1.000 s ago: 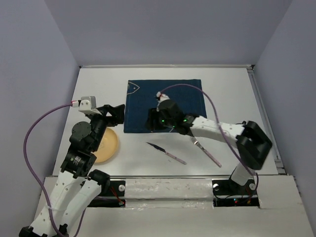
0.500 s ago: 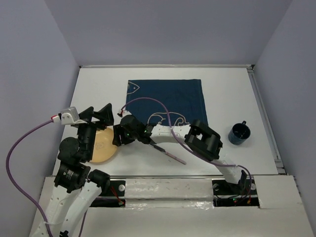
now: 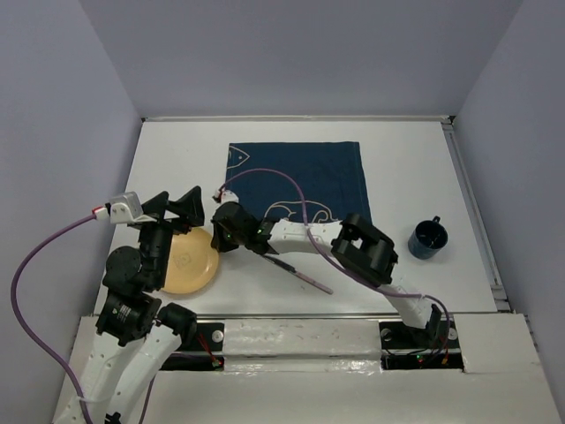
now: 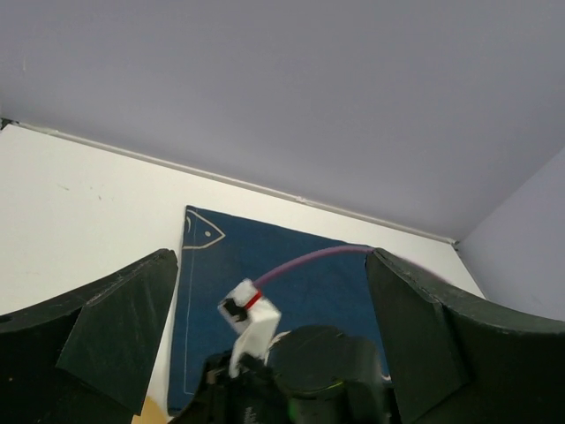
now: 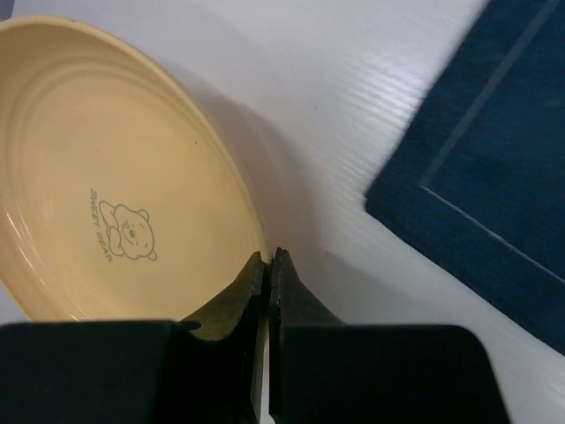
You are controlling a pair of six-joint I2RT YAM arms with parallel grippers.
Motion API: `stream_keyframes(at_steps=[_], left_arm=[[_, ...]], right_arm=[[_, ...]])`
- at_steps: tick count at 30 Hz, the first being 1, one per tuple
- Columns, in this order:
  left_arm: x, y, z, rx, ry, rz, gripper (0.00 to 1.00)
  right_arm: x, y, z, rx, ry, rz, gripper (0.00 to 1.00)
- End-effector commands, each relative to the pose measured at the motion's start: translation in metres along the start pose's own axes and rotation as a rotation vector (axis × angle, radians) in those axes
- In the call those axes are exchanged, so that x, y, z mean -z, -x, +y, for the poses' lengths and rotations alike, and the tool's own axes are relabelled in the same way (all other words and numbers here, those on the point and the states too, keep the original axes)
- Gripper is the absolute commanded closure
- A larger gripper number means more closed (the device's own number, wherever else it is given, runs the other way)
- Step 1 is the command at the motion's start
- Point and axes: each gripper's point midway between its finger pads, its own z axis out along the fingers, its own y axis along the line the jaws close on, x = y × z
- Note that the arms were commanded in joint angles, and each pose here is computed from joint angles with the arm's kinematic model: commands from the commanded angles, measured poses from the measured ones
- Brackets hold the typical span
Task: Set the dinner table for one person
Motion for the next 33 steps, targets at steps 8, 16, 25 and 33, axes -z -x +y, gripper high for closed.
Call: stream_keyframes(at_steps=[8,16,25,33], left_arm=[[0.003,0.007,-0.014,0.01,-0.072,-0.03,0.01],[0.003,0.002,-0.021,0.009,-0.107,-0.01,0.01],[0.002,-0.002,-0.024,0.009,-0.117,0.004,0.01],[0.002,-0.003,-0.024,0.008,-0.117,0.006,0.01]], right_arm=[[0.163,0.19,-0.147,-0.1,-0.189,-0.352,1.0],[0.168,0.185,-0.246,-0.165,-0.289,-0.227,1.0],[0.152,0.159,-0.292,-0.228,-0.352,-0.126,1.0],[0.138,0.148,-0.306,-0.245,-0.366,-0.088,1.0]])
